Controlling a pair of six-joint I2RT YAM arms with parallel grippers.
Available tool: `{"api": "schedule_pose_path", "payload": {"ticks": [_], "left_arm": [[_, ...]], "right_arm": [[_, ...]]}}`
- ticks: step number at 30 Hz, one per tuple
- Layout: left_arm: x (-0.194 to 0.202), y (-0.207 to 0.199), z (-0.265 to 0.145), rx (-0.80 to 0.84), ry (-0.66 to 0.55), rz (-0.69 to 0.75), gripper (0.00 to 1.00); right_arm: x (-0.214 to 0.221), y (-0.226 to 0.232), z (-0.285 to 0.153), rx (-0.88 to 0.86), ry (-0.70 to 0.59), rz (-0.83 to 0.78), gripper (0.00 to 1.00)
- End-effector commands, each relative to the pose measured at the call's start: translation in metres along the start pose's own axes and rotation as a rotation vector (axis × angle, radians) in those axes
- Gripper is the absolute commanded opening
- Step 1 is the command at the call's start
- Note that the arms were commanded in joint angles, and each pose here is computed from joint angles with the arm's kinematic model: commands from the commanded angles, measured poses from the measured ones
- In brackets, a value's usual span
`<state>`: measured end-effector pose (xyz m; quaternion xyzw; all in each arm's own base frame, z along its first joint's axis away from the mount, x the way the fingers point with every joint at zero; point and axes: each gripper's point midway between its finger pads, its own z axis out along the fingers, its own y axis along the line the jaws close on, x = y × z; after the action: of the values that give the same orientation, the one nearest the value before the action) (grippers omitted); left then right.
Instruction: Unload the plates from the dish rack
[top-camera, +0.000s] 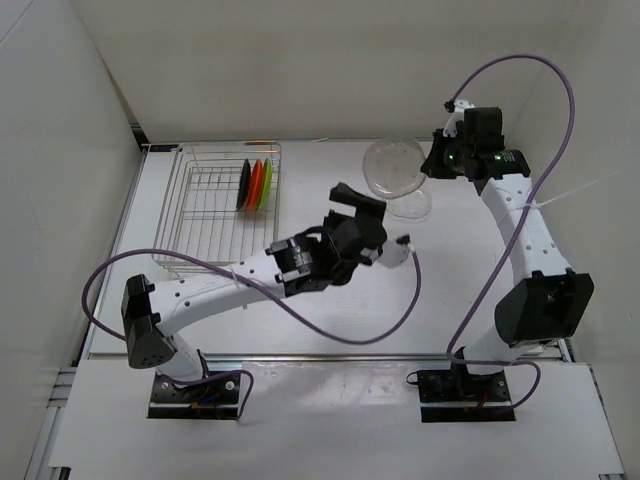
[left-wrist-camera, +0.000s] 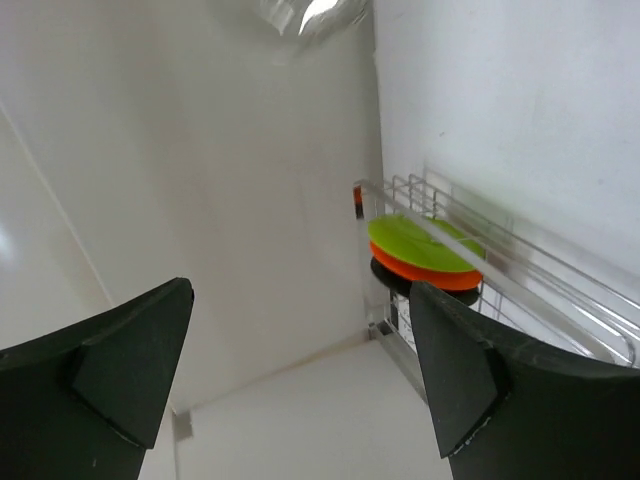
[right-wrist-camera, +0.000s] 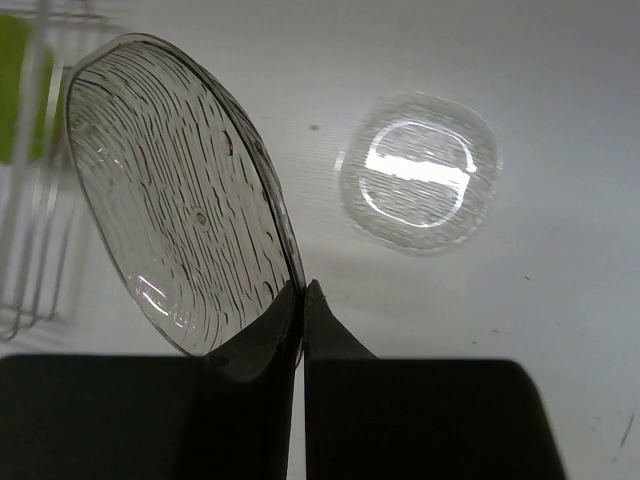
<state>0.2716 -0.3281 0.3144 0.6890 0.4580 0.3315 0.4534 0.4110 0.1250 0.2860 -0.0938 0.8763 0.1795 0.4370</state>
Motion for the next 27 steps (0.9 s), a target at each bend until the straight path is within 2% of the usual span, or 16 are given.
{"api": "schedule_pose_path", "payload": {"ticks": [1,6,8,9,11,12,15,16,17,21,27], "left_arm": [[0.043,0.039,0.001,-0.018,0.091,-0.235,1.00],[0.125,0.069,0.025,-0.068,0.273,-0.498,1.00],[0.145,0.077,0.027,-0.068,0.284,-0.646,1.00],[0.168,0.073,0.036,-0.062,0.339,-0.702,1.00],[0.185,0.069,0.038,-0.037,0.360,-0.851,1.00],[0.207,0.062,0.044,-0.033,0.406,-0.915,1.00],[0.232,0.038,0.051,0.021,0.436,-1.107,1.00],[0.232,0.034,0.050,0.047,0.410,-1.150,1.00],[0.235,0.017,0.053,0.070,0.433,-1.178,1.00],[0.248,0.002,0.054,0.077,0.419,-1.256,1.00],[0.256,0.011,0.048,0.070,0.377,-1.325,1.00]], "right_arm": [[0.011,-0.055,0.025,0.170,-0.007,0.163,0.00],[0.026,-0.083,0.045,0.237,-0.020,0.136,0.00],[0.036,-0.089,0.055,0.256,0.002,0.152,0.00],[0.038,-0.096,0.059,0.265,0.004,0.159,0.00],[0.045,-0.105,0.070,0.278,0.028,0.196,0.00],[0.042,-0.110,0.071,0.285,0.022,0.216,0.00],[0.046,-0.120,0.082,0.292,0.043,0.278,0.00],[0.053,-0.122,0.088,0.295,0.060,0.294,0.00],[0.047,-0.126,0.085,0.302,0.044,0.308,0.00],[0.059,-0.132,0.095,0.287,0.073,0.385,0.00],[0.059,-0.133,0.106,0.254,0.085,0.406,0.00]]}}
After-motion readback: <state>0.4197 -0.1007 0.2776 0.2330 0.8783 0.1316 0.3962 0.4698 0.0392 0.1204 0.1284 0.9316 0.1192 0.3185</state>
